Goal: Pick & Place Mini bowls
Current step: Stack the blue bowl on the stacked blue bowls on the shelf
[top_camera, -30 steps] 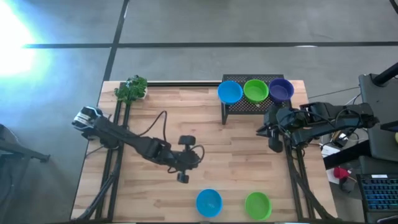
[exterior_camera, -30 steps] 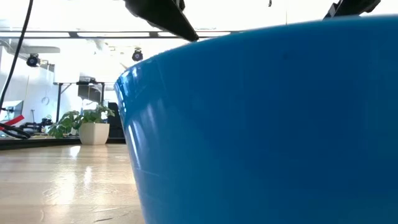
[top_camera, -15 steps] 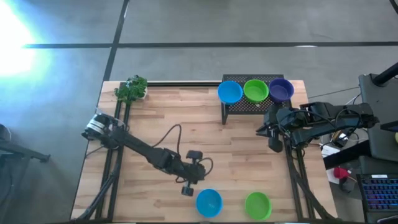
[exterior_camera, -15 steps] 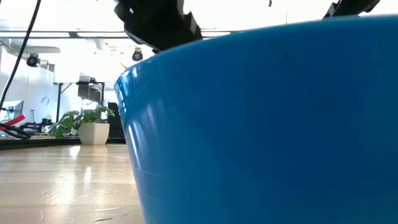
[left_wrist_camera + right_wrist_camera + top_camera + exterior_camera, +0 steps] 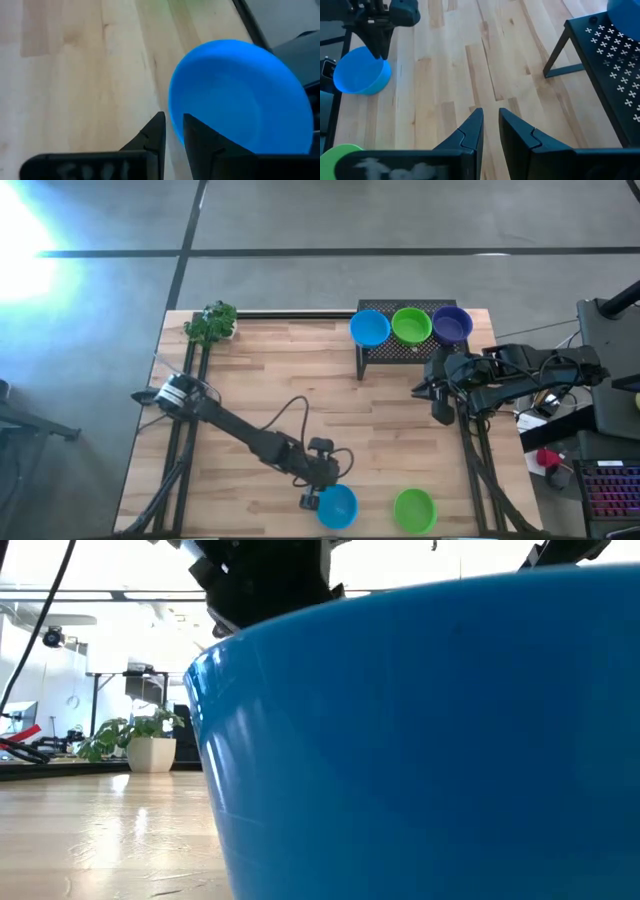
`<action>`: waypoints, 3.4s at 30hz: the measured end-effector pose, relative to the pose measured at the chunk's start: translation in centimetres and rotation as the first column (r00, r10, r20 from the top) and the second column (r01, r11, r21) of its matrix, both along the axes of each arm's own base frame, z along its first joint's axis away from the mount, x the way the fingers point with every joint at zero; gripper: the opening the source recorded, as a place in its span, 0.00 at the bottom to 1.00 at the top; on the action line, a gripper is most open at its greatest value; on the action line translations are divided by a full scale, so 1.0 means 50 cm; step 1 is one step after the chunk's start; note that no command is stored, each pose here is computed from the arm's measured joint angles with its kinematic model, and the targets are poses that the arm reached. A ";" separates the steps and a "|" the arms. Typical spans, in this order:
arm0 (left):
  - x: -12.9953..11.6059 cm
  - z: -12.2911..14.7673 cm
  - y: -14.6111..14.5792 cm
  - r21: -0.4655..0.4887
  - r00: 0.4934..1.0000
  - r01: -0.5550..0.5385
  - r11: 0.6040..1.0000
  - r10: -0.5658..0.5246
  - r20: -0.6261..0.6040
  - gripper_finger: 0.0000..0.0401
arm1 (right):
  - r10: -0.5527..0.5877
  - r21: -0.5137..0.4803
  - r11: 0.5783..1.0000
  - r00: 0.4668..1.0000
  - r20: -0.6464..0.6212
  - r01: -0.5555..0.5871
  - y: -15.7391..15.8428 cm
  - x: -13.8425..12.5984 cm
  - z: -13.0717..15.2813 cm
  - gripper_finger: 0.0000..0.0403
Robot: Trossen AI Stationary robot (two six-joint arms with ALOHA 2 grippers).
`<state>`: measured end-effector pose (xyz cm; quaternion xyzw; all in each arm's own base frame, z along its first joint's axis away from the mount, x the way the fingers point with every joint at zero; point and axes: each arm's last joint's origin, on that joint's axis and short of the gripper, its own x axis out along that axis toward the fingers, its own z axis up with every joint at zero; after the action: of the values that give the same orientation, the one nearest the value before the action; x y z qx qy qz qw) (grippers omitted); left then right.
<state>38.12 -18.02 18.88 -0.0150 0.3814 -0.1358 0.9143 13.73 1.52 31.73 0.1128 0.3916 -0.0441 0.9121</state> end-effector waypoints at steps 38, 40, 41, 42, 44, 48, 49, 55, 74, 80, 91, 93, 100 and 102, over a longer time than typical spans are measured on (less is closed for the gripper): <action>0.005 -0.026 0.010 -0.088 0.994 -0.013 0.996 0.003 -0.108 0.01 | 0.004 -0.004 1.000 1.000 -0.002 -0.004 0.000 0.000 -0.001 0.14; 0.005 -0.002 0.025 -0.084 0.997 -0.017 0.996 0.010 -0.083 0.01 | 0.003 -0.004 1.000 1.000 -0.002 -0.003 0.000 0.000 -0.001 0.14; 0.004 0.009 0.034 -0.074 0.997 -0.021 0.997 0.015 -0.076 0.00 | 0.004 -0.004 1.000 1.000 -0.002 -0.004 0.000 0.000 -0.001 0.14; 0.004 0.027 0.044 -0.071 0.998 -0.026 0.997 0.022 -0.056 0.00 | 0.003 -0.004 1.000 1.000 -0.001 -0.003 0.000 0.000 -0.001 0.14; 0.003 0.060 0.070 -0.071 0.999 -0.052 0.996 0.051 -0.016 0.00 | 0.009 -0.011 1.000 1.000 -0.002 -0.009 0.000 0.000 -0.001 0.14; -0.002 0.122 0.149 -0.087 0.989 -0.140 0.986 0.144 0.034 0.00 | 0.026 -0.027 0.999 1.000 -0.001 -0.026 0.000 0.000 -0.001 0.14; -0.005 0.137 0.171 -0.090 0.985 -0.165 0.982 0.169 0.042 0.00 | 0.028 -0.029 0.999 1.000 -0.001 -0.028 0.000 0.000 -0.001 0.14; -0.032 0.228 0.302 -0.125 0.930 -0.318 0.940 0.335 0.150 0.00 | 0.030 -0.032 0.999 1.000 0.001 -0.029 0.000 0.000 -0.001 0.14; -0.071 0.485 0.614 -0.109 0.706 -0.624 0.774 0.618 0.347 0.00 | 0.014 -0.052 0.999 1.000 0.010 -0.013 -0.002 0.002 0.000 0.14; -0.033 0.475 0.673 -0.070 0.702 -0.662 0.746 0.650 0.292 0.00 | 0.011 -0.048 0.999 1.000 0.015 -0.010 -0.001 0.002 0.001 0.14; 0.053 0.420 0.740 -0.043 0.717 -0.662 0.748 0.649 0.255 0.00 | 0.009 -0.045 0.999 1.000 0.015 -0.008 -0.001 0.002 0.001 0.14; 0.064 0.407 0.746 -0.043 0.723 -0.658 0.752 0.647 0.243 0.00 | 0.009 -0.045 0.999 1.000 0.015 -0.008 -0.001 0.002 0.001 0.14; 0.079 0.375 0.755 -0.004 0.744 -0.651 0.759 0.639 0.194 0.00 | 0.009 -0.045 0.999 1.000 0.015 -0.008 -0.001 0.002 0.001 0.14; 0.079 0.373 0.755 0.028 0.762 -0.633 0.773 0.616 0.201 0.00 | 0.009 -0.045 0.999 1.000 0.015 -0.008 -0.001 0.002 0.001 0.14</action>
<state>42.09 19.72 37.53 -0.0859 0.2763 0.1941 0.9374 13.83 1.45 31.78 0.0908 0.3841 -0.0482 0.9175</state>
